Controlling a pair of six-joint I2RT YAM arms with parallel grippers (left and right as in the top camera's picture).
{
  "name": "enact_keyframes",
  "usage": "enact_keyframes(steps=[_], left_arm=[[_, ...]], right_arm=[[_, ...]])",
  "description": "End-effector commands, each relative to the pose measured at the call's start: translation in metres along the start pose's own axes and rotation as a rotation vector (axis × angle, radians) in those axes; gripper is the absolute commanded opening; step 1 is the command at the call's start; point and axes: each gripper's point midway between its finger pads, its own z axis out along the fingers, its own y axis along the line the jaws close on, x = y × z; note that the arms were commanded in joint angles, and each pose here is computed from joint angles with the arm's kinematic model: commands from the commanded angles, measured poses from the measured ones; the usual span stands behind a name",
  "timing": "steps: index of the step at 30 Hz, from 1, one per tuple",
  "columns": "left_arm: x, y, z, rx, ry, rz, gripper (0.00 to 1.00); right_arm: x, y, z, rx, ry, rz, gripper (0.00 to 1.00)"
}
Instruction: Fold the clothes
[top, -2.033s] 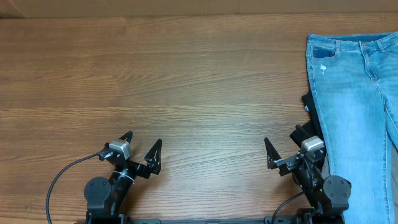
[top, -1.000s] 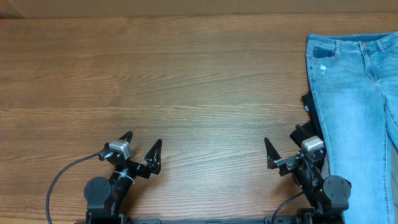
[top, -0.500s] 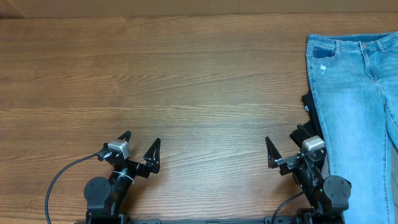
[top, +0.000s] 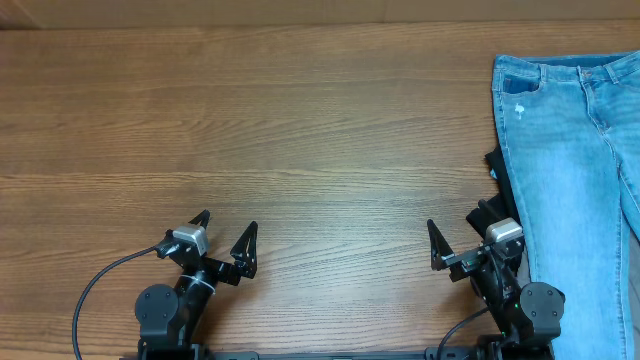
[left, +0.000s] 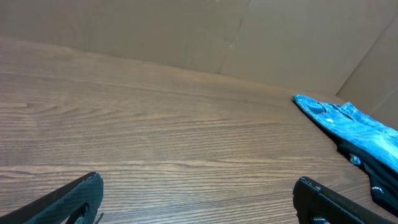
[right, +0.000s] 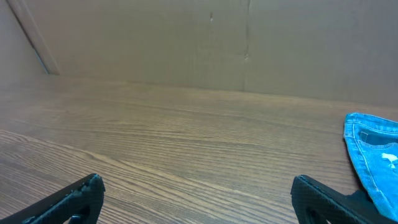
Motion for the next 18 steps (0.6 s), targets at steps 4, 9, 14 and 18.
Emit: enact_keyframes(steps=[4,9,14,18], left_arm=[[-0.0002,0.0036,-0.0004,-0.020,0.003,-0.007,1.00],[-0.0001,0.0036,-0.0004,-0.020,0.003,-0.007,1.00],[-0.0004,0.0035,-0.0004,-0.020,0.002,-0.007,1.00],[-0.0060,-0.0028,-0.0006,0.012,-0.014,0.003,1.00]], right_arm=[[-0.0028,0.0021,-0.0007,-0.010,-0.013,-0.005,1.00],[-0.0026,0.0018,-0.0007,-0.008,-0.013,-0.004,1.00],[-0.0035,0.0090,-0.0009,-0.050,-0.015,0.034,1.00],[-0.0108,0.0092,-0.0012,-0.056,-0.037,0.290,1.00]])
